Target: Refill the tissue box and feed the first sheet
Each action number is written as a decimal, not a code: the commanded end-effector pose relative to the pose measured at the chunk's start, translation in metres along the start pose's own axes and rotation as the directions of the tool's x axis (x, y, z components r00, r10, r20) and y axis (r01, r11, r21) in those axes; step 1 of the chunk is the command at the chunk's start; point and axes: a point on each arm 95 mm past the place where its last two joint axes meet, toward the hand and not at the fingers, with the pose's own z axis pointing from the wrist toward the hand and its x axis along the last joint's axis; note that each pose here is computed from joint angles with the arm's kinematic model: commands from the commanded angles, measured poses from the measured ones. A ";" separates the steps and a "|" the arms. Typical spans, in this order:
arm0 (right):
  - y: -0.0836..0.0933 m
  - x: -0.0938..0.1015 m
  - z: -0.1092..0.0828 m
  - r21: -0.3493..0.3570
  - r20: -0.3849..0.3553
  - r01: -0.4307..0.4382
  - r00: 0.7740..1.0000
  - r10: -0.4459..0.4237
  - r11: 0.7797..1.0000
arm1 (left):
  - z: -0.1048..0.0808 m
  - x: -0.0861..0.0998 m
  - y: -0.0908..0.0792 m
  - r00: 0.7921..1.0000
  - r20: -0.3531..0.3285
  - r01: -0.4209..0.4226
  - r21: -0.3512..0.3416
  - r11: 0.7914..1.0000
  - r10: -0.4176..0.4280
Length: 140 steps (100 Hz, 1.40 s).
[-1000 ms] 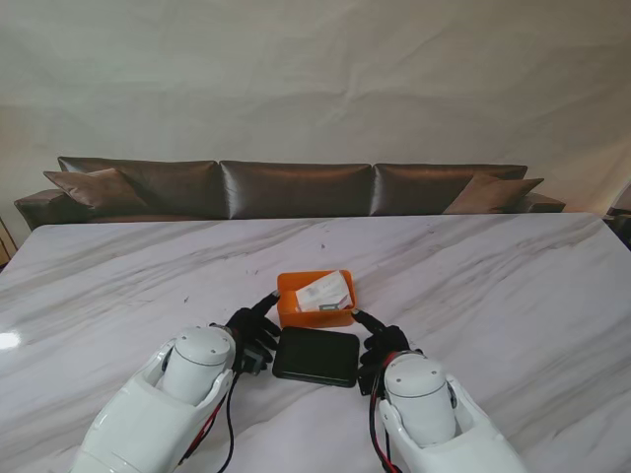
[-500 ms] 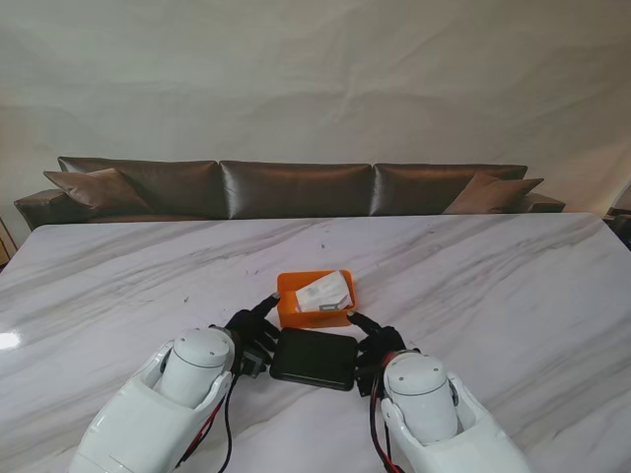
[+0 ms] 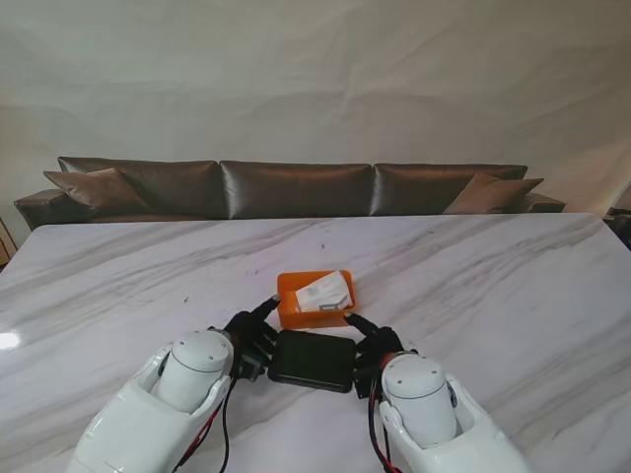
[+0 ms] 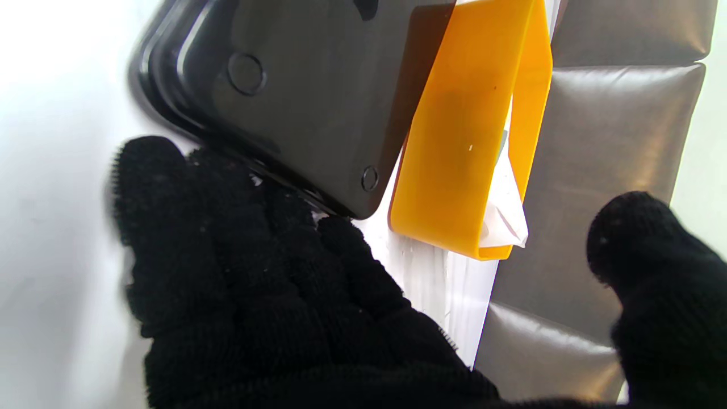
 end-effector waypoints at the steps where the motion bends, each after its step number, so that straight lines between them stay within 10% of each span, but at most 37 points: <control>1: -0.018 -0.003 -0.005 0.061 0.001 -0.010 1.000 0.010 0.998 | -0.001 -0.018 0.024 0.999 0.042 0.004 -0.065 0.998 -0.002; 140: -0.035 0.020 -0.027 0.076 -0.110 0.022 0.994 -0.013 0.997 | -0.022 0.019 0.016 0.996 -0.076 -0.039 -0.035 0.999 0.036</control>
